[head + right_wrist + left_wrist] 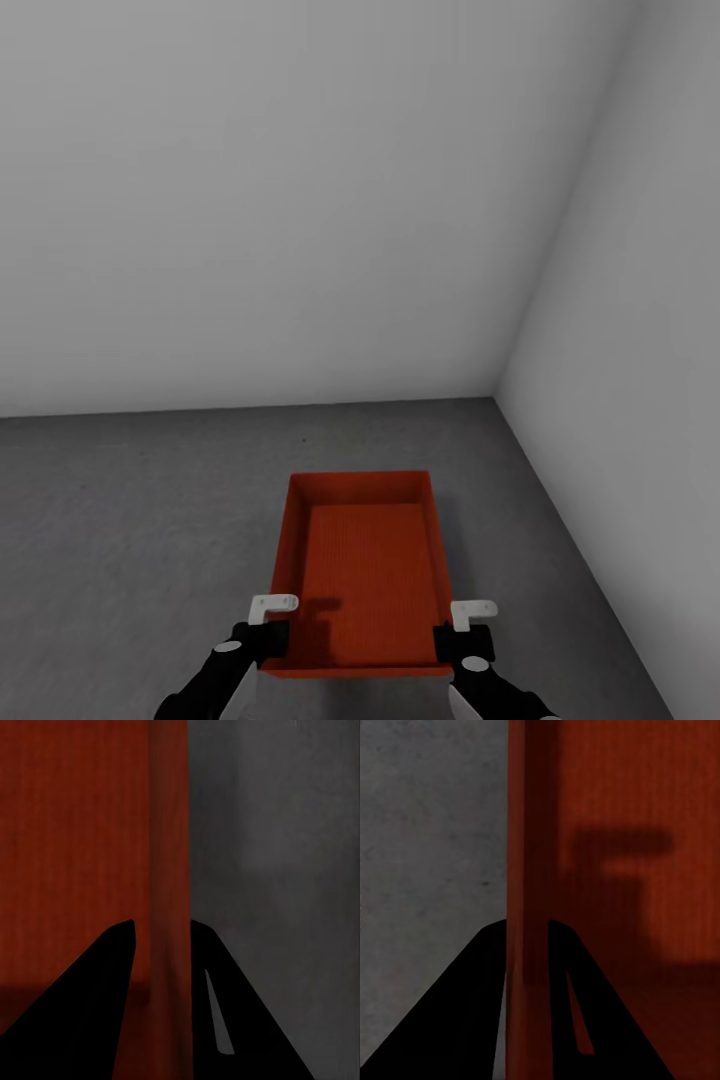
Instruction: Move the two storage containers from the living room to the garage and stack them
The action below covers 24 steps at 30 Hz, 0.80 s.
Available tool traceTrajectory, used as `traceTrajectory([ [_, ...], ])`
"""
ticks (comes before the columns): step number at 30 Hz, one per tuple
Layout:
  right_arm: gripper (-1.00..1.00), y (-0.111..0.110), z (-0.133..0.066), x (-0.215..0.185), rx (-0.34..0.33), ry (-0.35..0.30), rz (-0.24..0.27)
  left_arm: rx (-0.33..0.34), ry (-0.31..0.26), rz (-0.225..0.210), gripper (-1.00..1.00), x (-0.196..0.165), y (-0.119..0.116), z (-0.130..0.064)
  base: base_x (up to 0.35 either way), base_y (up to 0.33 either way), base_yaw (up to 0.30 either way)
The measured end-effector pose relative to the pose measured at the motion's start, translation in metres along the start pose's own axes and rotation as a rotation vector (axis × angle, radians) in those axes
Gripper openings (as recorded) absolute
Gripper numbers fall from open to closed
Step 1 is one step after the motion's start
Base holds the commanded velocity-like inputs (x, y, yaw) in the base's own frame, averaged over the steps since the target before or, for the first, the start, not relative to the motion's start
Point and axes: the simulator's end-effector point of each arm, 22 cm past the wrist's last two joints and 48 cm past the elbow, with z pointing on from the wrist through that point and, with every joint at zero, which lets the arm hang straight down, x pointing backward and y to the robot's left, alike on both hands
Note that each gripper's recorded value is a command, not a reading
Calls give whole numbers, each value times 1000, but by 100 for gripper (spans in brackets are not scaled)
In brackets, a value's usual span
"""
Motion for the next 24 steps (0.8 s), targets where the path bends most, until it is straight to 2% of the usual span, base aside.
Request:
traceTrajectory([
  [24, -100, -1, 0, 0, -1, 0, 1, 0, 0, 1, -100, 0, -1, 0, 15, 0, 0],
])
